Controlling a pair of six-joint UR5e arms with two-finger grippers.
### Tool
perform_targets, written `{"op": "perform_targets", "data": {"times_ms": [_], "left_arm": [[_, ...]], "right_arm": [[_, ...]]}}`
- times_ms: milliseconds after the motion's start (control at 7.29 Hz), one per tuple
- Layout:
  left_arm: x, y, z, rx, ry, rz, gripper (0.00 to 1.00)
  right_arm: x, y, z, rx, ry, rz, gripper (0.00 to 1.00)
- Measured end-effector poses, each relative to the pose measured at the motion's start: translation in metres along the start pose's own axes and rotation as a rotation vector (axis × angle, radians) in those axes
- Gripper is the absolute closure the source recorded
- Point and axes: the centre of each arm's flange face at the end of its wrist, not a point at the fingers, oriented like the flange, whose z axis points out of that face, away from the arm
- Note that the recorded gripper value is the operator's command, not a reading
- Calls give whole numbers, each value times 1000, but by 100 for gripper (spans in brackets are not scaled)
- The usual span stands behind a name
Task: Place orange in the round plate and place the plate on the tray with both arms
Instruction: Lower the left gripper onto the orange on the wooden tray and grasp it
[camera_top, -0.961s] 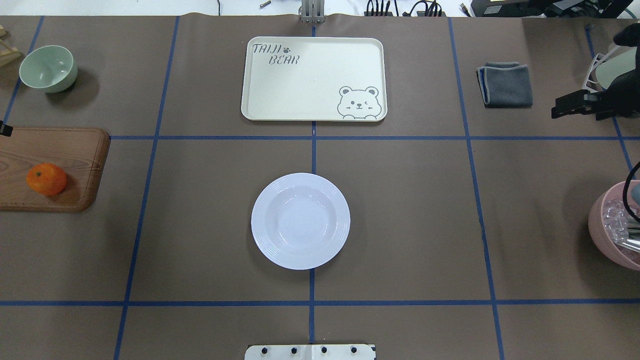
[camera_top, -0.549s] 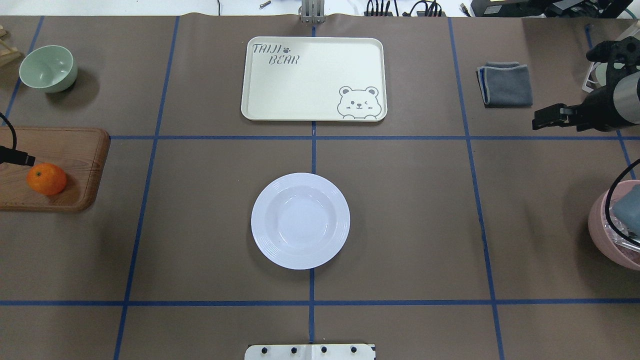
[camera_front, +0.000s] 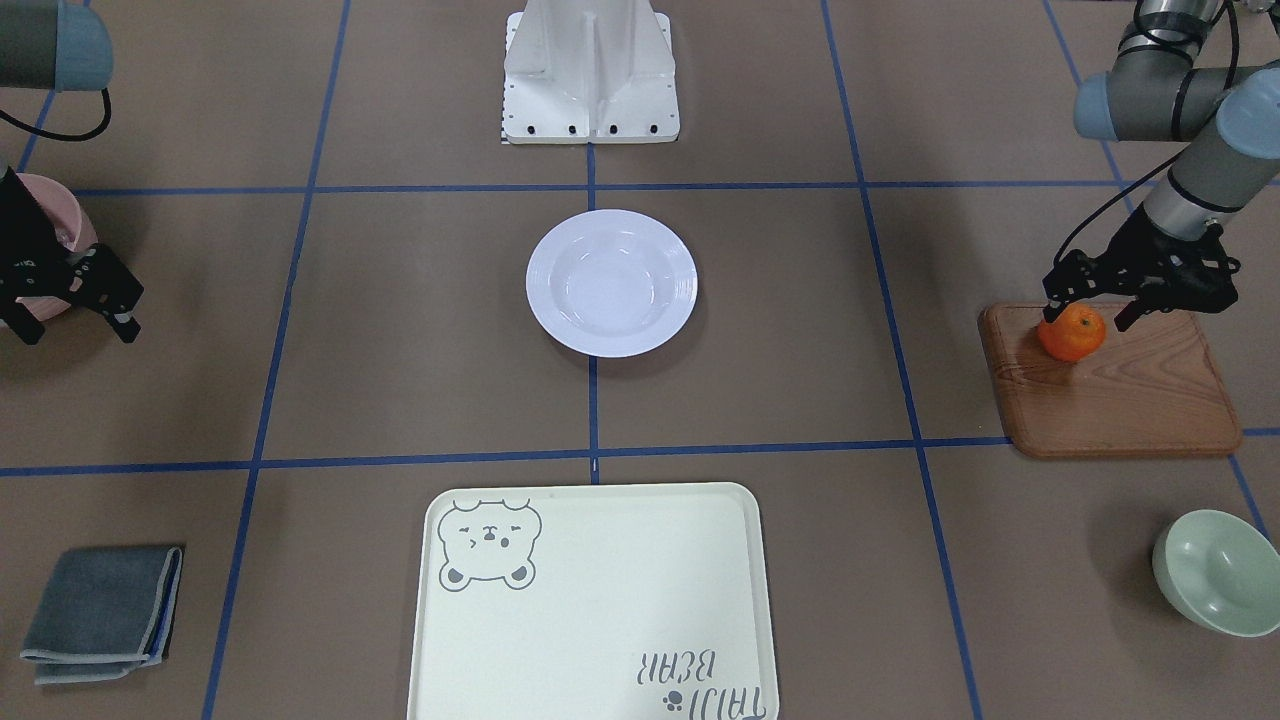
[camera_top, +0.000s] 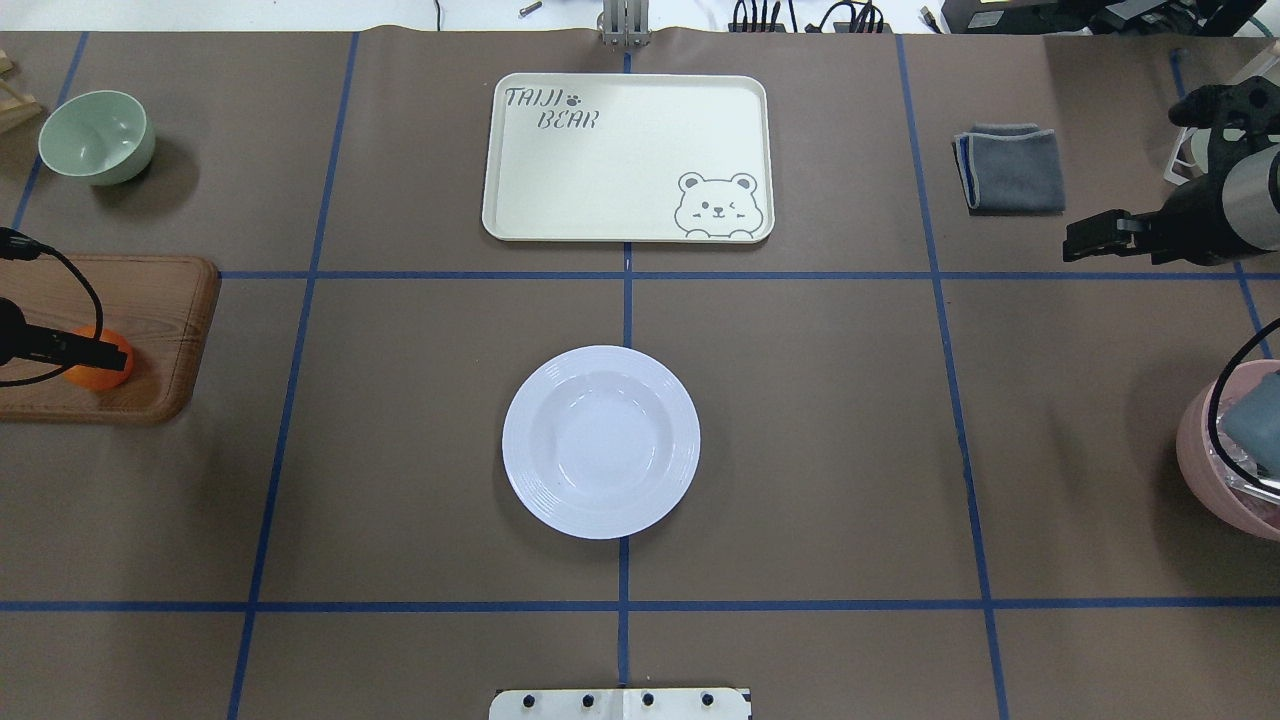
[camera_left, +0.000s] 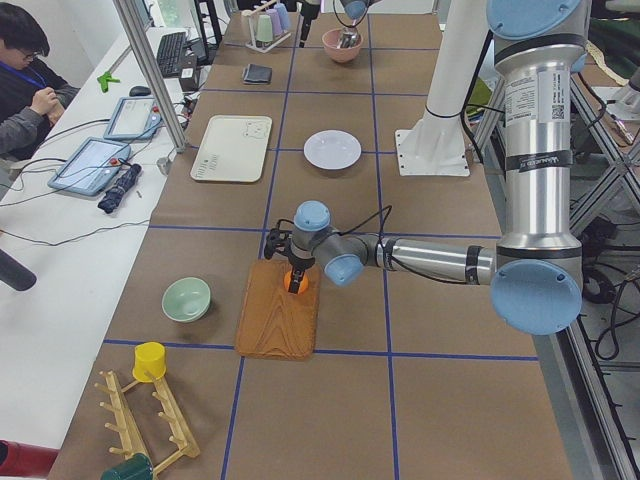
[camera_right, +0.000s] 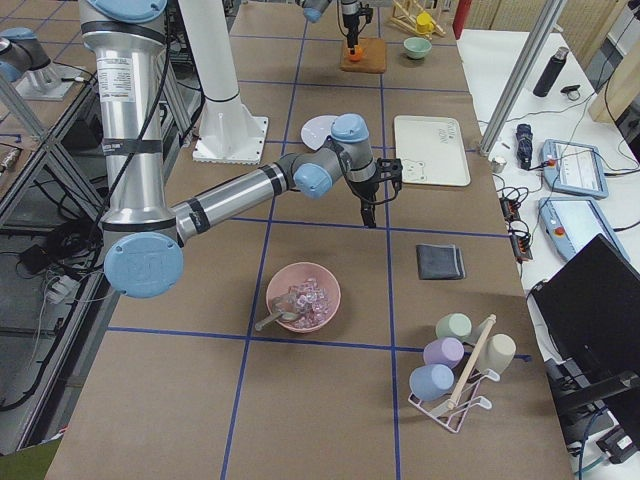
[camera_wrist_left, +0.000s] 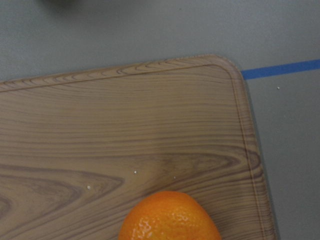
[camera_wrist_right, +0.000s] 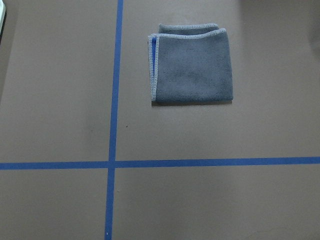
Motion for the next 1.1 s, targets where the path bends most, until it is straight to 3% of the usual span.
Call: {"op": "perform_targets", "data": {"times_ms": [137, 275, 549, 686, 1098], "left_arm": [[-2, 2, 6, -10, -5, 0, 2], [-3, 2, 10, -15, -11, 2, 10], [-3, 1, 15, -13, -20, 6, 79], [0, -1, 16, -9, -19, 11, 100], [22, -14, 0, 6, 32, 33, 100]], "right_arm": [[0, 0, 1, 0, 2, -1, 0], [0, 1, 2, 1, 4, -2, 0], [-1, 2, 3, 0, 5, -4, 0], [-1, 2, 3, -1, 5, -5, 0], [-2, 2, 3, -1, 4, -5, 0]]}}
